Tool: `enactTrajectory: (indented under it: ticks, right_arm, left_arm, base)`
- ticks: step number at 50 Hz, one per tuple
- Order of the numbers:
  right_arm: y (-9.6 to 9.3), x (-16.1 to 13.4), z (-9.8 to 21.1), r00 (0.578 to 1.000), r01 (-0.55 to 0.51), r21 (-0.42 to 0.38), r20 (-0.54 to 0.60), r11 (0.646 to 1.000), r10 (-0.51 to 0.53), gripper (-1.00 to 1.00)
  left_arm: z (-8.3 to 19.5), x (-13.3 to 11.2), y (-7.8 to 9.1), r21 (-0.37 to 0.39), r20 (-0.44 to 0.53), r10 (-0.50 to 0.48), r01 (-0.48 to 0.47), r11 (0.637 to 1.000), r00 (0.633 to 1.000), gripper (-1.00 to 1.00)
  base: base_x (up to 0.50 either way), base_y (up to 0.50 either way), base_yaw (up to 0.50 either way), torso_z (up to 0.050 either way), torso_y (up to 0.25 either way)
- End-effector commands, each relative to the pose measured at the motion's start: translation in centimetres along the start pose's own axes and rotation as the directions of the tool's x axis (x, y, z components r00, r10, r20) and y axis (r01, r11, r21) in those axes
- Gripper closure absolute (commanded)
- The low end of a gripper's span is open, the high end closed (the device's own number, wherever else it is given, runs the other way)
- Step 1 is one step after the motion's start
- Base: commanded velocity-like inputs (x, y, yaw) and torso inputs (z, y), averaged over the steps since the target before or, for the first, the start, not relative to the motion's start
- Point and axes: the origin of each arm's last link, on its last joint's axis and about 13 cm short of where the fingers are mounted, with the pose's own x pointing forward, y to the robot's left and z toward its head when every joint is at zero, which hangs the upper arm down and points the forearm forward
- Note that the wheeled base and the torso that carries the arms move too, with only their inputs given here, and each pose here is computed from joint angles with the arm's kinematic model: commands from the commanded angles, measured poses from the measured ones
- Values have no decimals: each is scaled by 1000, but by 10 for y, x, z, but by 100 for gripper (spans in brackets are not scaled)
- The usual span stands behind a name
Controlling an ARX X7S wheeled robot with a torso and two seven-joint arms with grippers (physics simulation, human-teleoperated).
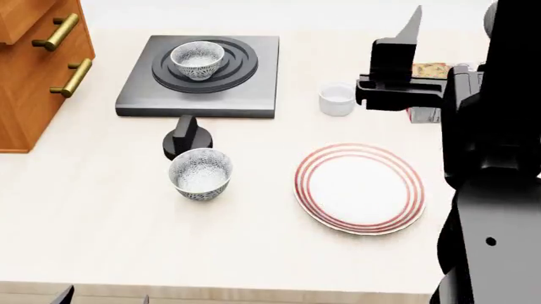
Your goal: Pick the akita bowl on the stove and place it on the plate.
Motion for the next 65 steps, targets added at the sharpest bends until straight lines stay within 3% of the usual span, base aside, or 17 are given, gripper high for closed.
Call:
enactTrajectory:
  ticks: [1,10,16,17,44,50,52,57,65]
  right_arm:
    - [-17,-16,-18,996,-9,101,-86,995,18,-100]
    - [-16,-24,-40,992,-38,96,-115,995,49,-100]
    - [-13,-26,-49,989,-80,41,-122,996,85,-100]
    - [-13,-26,-49,988,-76,74,-127,994,85,-100]
    - [-12,-25,-50,986,-96,61,-129,993,104,-100]
    - [-12,-25,-51,986,-101,62,-127,993,108,-100]
    - [-12,-25,-50,986,-102,61,-127,993,109,-100]
    - [-12,-25,-50,986,-103,59,-128,993,110,-100]
    - [-11,-25,-50,985,-104,58,-130,993,111,-100]
  left_arm:
    - [-1,0,0,3,-1,-3,3,1000,1000,-100]
    - [1,-1,0,1,3,-3,3,1000,1000,-100]
    - [1,-1,-1,2,3,-4,4,1000,1000,-100]
    - [2,-1,-1,1,3,-3,3,1000,1000,-100]
    - [-1,0,-1,4,-1,-4,4,1000,1000,-100]
    - [4,0,-1,45,36,-4,3,999,999,-100]
    - [6,0,-1,70,52,2,-5,998,999,-100]
    - [24,6,2,43,66,52,-55,998,996,-100]
    - [61,16,1,0,95,51,-51,999,994,-100]
  base:
    - [0,0,0,0,0]
    - [0,0,0,0,0]
    - [0,0,0,0,0]
    - [0,0,0,0,0]
    - [0,0,0,0,0]
    - [0,0,0,0,0]
    - [0,0,0,0,0]
    - [0,0,0,0,0]
    - [0,0,0,0,0]
